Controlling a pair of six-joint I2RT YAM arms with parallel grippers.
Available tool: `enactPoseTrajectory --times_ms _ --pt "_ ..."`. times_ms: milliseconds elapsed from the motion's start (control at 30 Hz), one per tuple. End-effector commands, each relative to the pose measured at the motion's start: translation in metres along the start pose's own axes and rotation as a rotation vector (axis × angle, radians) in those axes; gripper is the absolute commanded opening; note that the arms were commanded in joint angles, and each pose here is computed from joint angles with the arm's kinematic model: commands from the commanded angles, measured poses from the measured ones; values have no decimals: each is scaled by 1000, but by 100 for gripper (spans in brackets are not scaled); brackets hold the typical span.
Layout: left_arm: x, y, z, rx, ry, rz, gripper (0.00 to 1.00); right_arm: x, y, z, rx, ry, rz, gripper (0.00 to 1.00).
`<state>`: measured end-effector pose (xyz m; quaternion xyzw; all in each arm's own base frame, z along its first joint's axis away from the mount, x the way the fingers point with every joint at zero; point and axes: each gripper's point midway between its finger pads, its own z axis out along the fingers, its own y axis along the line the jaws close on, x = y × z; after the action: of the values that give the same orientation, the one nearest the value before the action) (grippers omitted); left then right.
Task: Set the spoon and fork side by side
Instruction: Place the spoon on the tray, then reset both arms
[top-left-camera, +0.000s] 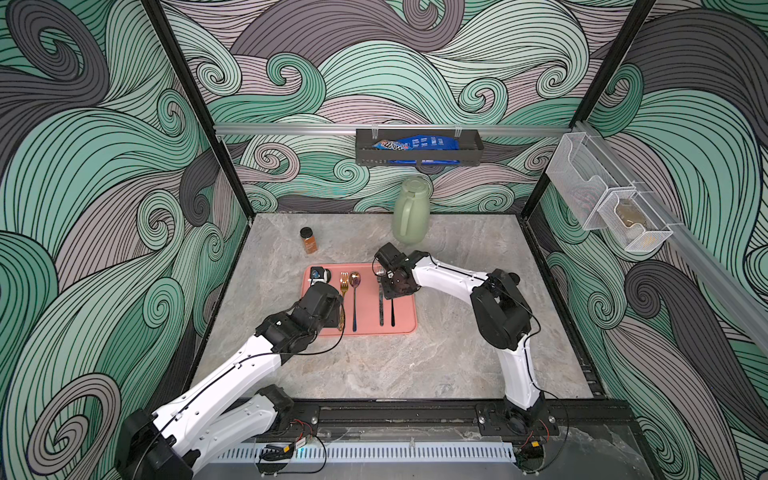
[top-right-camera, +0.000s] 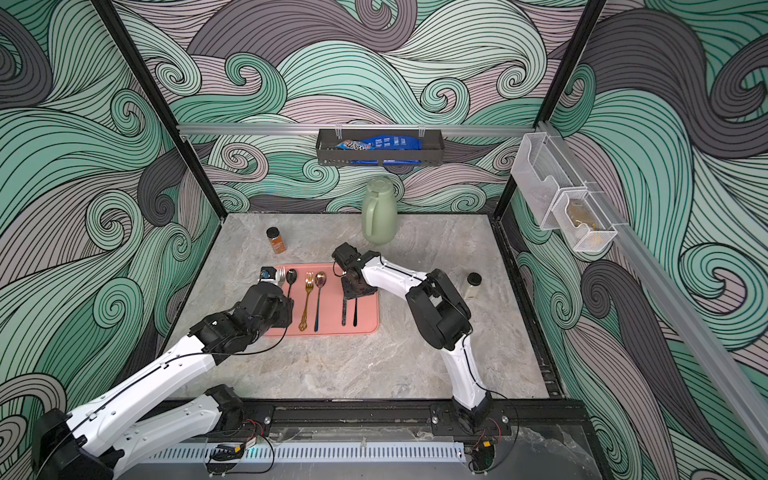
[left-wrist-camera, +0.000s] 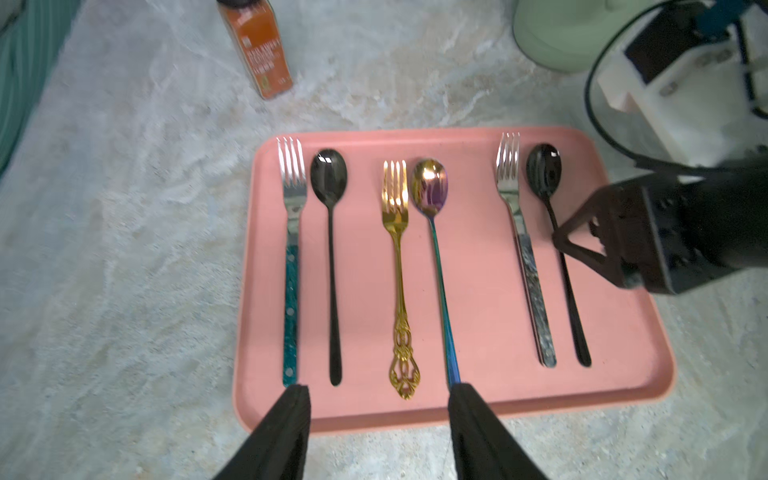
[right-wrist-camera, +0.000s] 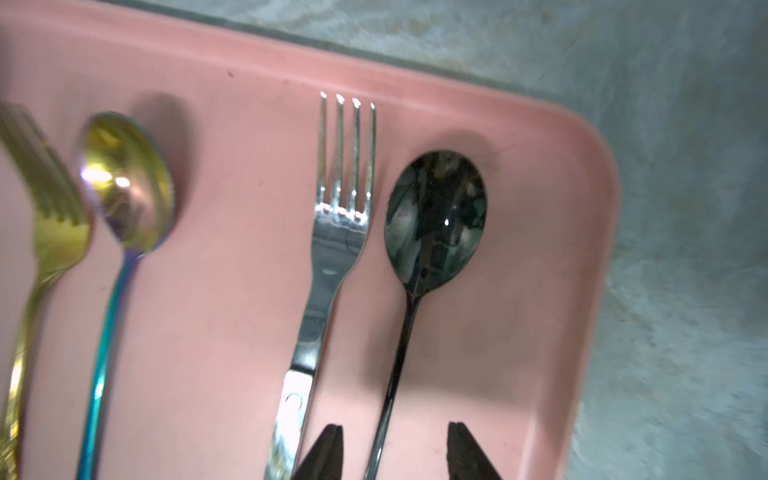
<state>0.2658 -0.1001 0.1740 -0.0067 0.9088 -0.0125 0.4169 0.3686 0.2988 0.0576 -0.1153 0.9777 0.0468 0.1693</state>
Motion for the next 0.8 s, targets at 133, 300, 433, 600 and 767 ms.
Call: enactPoseTrajectory --times_ms 133,300,433,600,767 --pt "-59 56 -9 -295 -315 30 72 -37 -44 -97 -28 -260 17 64" --pt "-51 90 13 -405 -393 24 78 -34 -116 -118 18 -448 75 84" --pt "-36 109 40 -416 -384 32 79 -28 -172 -135 141 -643 106 97" --pt "-23 130 64 -459 -357 44 83 -12 -224 -144 230 -860 170 99" --pt "-17 141 88 -421 -349 0 85 17 -245 -154 299 -1182 98 99"
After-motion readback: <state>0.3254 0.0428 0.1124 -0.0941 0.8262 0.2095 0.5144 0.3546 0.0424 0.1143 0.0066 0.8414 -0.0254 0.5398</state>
